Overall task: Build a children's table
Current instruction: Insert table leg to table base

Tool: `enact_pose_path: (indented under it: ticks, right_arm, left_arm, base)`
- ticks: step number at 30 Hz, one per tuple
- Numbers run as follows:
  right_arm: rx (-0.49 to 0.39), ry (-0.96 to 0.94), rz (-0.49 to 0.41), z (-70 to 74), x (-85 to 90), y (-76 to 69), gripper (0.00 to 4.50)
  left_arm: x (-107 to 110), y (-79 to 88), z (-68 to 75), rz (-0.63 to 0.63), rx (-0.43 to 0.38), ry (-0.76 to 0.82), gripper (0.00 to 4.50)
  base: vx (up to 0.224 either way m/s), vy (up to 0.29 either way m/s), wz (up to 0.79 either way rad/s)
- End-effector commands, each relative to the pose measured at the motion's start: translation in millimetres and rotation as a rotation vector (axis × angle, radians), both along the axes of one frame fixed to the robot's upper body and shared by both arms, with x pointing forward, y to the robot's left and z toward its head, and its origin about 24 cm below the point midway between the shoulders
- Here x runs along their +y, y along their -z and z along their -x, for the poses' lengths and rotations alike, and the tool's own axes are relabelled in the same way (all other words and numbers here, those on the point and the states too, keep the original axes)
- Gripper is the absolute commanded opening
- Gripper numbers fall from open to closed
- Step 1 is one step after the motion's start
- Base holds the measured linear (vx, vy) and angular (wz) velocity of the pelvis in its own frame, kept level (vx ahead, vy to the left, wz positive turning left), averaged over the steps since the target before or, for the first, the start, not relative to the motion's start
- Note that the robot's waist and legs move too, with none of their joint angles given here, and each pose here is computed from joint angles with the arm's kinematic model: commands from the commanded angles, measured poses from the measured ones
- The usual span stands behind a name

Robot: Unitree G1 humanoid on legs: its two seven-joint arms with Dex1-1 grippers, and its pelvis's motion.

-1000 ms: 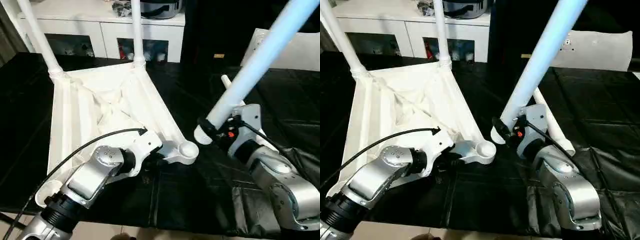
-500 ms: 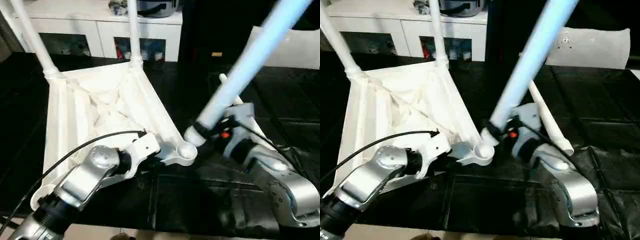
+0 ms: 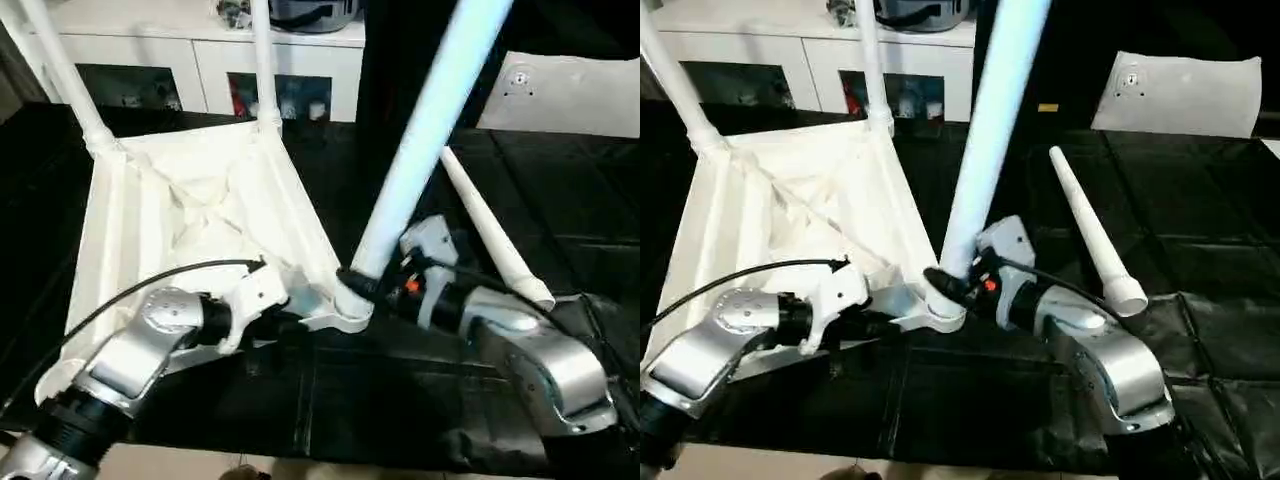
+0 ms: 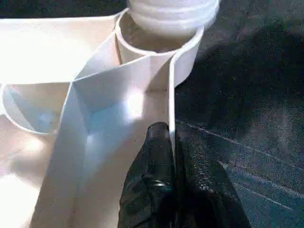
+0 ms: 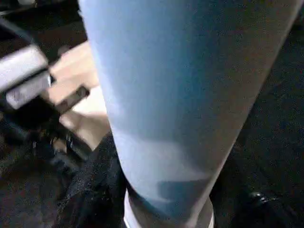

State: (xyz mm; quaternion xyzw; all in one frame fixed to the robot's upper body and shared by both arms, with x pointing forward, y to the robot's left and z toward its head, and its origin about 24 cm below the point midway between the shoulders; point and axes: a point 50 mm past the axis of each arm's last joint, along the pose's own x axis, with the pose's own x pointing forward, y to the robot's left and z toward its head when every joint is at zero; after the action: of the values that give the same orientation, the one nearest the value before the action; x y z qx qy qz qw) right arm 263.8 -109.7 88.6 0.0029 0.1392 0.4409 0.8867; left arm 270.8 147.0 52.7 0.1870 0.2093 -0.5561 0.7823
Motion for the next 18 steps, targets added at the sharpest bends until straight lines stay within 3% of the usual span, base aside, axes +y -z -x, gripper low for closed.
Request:
enact_pose_path:
  ticks: [1,9,18]
  right_arm:
    - [-0.028,-0.023,0.03,-2.6,2.3,-1.9,1.93]
    - [-0.015,-0.048,0.083,-3.9,2.5,5.0,1.93]
    - [0.037,-0.127,0.137,-7.0,7.5,12.9,1.93]
  left_arm:
    - [2.2,-14.5,-7.7,0.067,-0.063,-0.004,0.0]
    - [-1.0,-13.9,-4.7,0.067,-0.046,0.054,0.0]
    - [-5.8,-9.2,-0.4,-0.017,-0.043,0.145,0.0]
  base:
    - [0.0,0.0,0.0]
    - [0.0,0.0,0.0]
    - [0.0,0.0,0.0]
